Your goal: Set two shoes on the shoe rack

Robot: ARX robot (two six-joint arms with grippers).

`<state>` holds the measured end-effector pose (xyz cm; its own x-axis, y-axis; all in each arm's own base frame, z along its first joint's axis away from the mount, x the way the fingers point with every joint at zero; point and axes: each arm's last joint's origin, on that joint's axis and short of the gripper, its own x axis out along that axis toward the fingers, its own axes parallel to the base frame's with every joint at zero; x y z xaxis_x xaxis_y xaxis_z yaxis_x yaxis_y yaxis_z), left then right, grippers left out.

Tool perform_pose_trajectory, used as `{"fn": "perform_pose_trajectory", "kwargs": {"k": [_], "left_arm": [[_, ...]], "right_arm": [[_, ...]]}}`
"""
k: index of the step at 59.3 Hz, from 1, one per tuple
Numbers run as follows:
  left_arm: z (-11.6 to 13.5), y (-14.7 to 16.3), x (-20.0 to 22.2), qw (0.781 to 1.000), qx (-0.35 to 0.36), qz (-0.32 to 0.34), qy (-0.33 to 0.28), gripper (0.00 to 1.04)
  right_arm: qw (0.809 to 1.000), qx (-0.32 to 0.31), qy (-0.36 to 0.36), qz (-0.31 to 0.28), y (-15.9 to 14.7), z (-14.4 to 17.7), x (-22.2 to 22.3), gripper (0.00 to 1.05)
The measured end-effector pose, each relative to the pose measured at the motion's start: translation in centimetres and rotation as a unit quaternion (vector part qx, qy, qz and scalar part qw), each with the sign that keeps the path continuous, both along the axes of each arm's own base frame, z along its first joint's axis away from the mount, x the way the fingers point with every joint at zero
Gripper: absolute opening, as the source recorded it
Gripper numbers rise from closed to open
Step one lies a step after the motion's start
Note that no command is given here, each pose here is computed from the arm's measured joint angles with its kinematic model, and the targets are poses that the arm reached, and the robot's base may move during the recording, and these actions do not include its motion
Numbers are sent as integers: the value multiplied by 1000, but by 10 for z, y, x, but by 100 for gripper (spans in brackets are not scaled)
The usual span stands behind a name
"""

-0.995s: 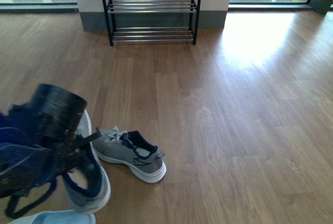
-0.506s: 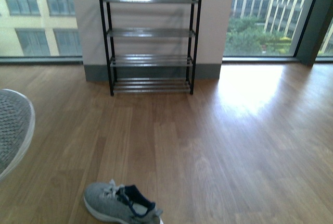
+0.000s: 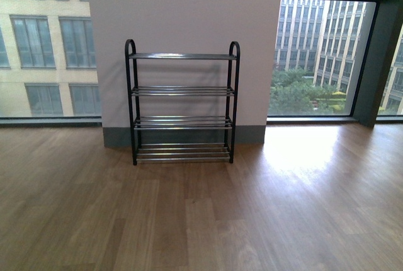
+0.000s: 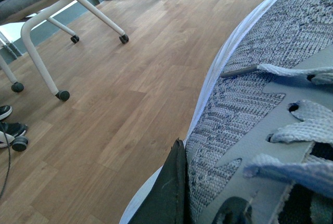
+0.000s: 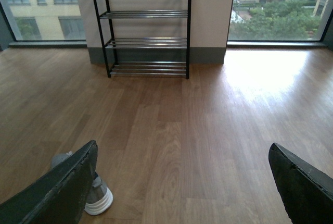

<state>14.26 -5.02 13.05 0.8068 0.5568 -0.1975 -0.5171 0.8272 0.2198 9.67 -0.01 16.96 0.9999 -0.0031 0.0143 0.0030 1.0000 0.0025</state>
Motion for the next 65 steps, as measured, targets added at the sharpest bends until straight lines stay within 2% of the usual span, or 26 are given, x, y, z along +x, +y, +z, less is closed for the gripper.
{"fn": "perform_pose_trajectory", "kwargs": {"k": [40,46,51,58,65], "left_arm": [[-1,0,-1,1000,2,2,2,2],[-1,0,-1,1000,2,1,2,2],[-1,0,0,1000,1,1,2,2],[-1,0,-1,1000,2,1,2,2],[-1,0,0,1000,2,1,2,2]], "right_arm": [[1000,0,1,2,0,0,0,95],[997,-3,37,65,4,-6,1,95],[994,-9,55,91,11,-8,8,95],[984,-69,81,145,27,-10,38,95],[977,-114,89,157,34,-10,81,95]]}}
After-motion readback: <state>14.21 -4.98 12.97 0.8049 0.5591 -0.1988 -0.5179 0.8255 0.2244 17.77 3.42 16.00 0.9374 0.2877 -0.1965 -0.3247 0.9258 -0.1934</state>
